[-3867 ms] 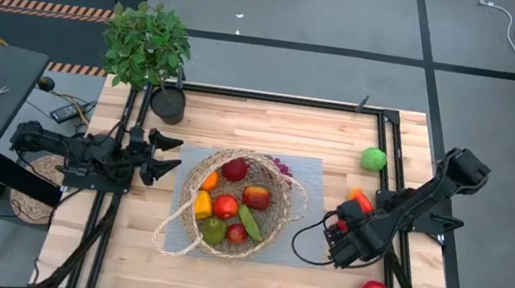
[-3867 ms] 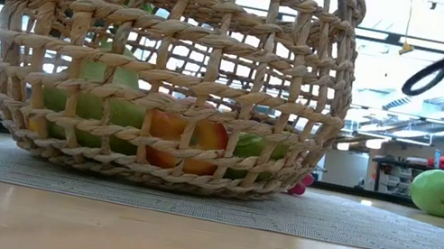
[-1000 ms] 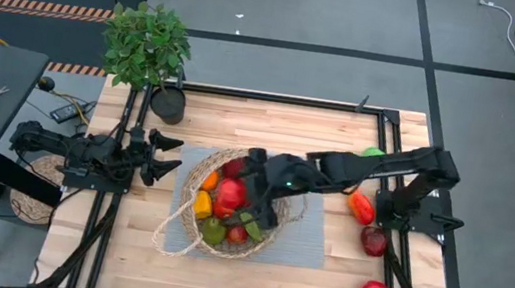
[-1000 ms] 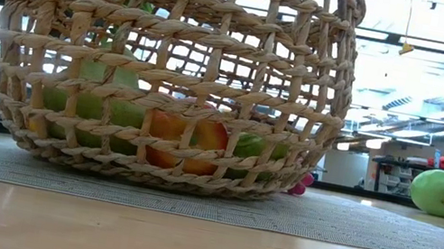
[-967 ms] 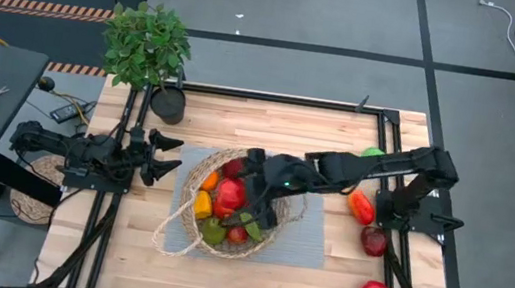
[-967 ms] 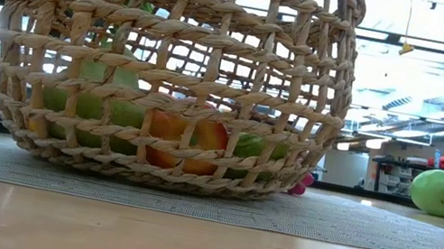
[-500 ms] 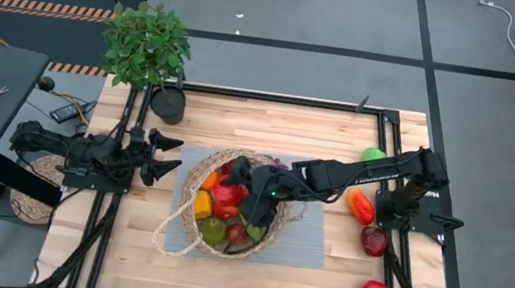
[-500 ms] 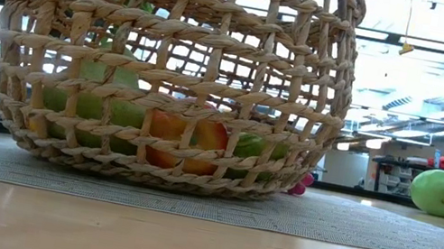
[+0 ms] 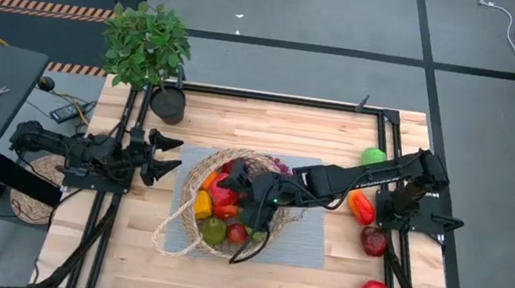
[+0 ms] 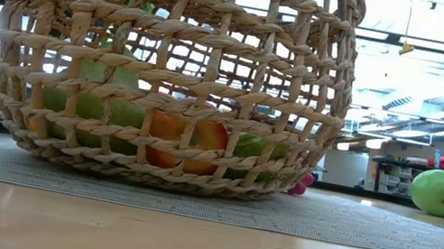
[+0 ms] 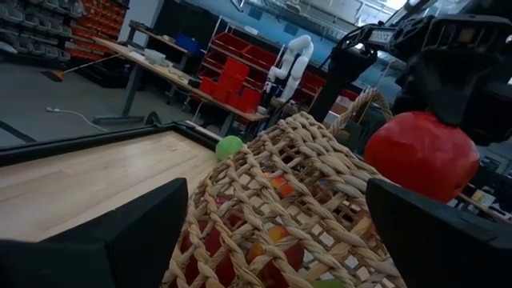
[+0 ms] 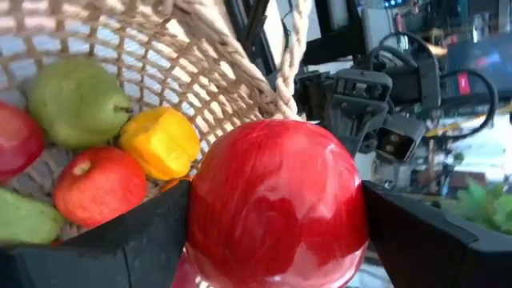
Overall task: Build produce basket
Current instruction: Put the red apple into the brown basket
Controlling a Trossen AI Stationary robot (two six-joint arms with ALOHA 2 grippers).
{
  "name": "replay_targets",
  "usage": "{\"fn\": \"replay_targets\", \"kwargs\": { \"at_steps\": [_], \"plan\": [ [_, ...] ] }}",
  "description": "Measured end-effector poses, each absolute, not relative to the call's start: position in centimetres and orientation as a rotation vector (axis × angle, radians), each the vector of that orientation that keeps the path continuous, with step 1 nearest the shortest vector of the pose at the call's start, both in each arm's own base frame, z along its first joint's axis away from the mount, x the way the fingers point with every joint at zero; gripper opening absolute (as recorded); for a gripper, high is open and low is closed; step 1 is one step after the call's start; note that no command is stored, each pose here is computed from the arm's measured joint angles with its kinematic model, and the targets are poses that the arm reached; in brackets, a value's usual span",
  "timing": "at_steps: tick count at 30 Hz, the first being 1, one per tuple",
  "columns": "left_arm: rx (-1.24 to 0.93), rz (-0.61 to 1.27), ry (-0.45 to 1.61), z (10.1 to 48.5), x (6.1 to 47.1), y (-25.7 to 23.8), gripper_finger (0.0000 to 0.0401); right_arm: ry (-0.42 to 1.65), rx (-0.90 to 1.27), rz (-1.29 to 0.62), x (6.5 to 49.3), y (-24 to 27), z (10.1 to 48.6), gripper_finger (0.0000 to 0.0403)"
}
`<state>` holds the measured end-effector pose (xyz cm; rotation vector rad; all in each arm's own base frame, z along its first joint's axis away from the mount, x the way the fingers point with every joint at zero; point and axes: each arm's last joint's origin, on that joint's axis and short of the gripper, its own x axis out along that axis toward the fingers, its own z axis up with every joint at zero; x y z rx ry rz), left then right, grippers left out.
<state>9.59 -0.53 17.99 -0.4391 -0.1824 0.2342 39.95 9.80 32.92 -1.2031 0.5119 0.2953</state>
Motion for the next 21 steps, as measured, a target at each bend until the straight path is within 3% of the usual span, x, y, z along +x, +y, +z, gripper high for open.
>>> {"fn": "replay_targets", "kwargs": {
  "at_steps": [5, 21],
  "plan": [
    [-0.439, 0.234, -0.182, 18.0, 9.6, -0.5, 0.0389, 0.490, -0.964, 0.210, 40.2, 9.6, 33.3, 0.0351],
    [-0.439, 0.234, -0.182, 18.0, 9.6, -0.5, 0.0389, 0.438, 0.277, -0.138, 40.8, 8.1, 33.8, 0.0351]
  ]
}}
